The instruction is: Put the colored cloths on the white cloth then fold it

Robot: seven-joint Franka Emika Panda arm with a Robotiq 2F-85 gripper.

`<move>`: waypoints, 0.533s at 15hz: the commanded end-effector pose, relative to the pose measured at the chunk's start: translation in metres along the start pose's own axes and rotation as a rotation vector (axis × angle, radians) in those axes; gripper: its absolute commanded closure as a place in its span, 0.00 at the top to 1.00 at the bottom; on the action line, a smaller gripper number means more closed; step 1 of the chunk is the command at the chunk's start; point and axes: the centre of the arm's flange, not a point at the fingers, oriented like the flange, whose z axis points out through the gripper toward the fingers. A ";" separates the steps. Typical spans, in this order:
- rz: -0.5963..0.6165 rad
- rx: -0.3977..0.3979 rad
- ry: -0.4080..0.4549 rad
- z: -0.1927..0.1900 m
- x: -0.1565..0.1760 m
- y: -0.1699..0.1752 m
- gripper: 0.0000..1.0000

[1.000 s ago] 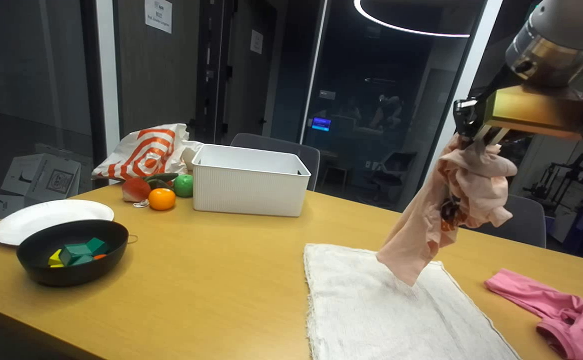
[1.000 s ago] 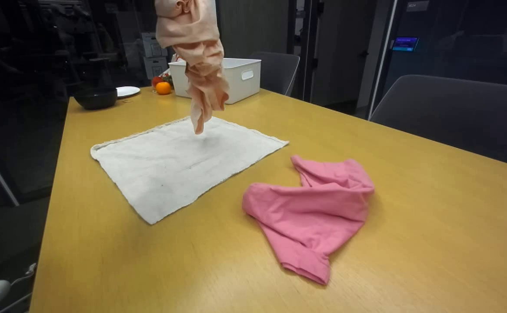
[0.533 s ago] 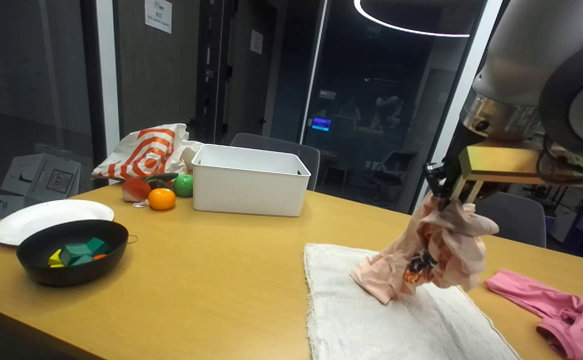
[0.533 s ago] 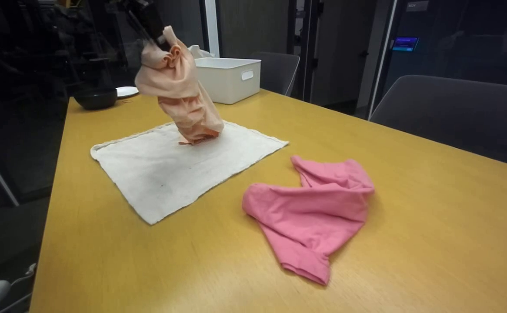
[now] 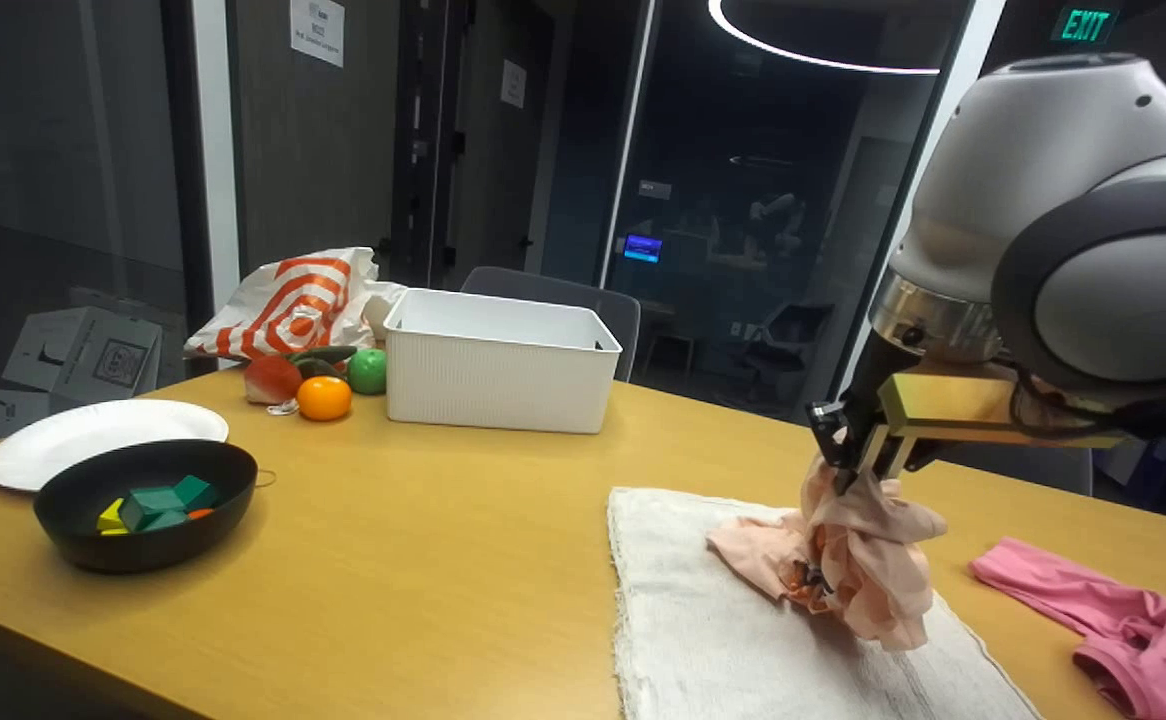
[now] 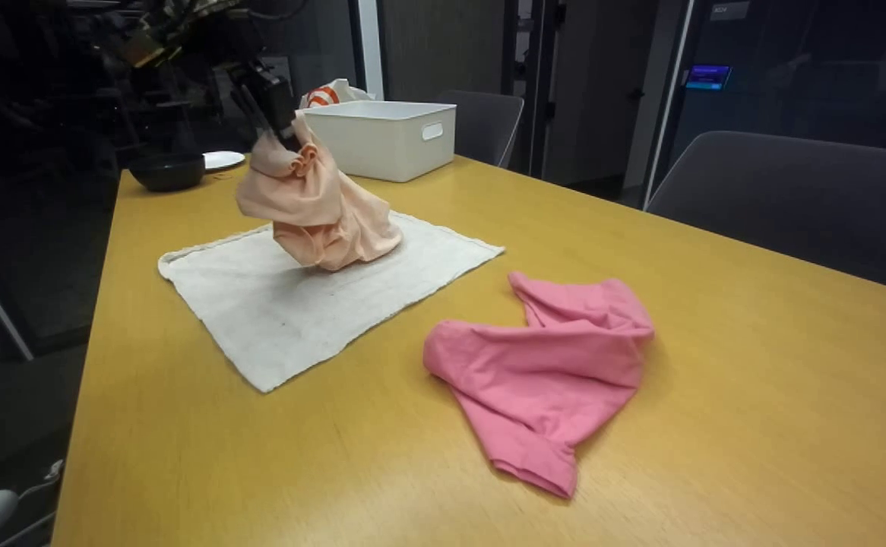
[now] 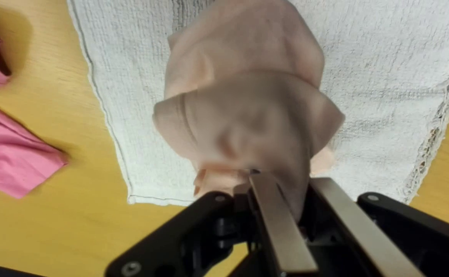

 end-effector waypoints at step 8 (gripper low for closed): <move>0.036 0.184 -0.181 0.107 0.012 0.009 0.13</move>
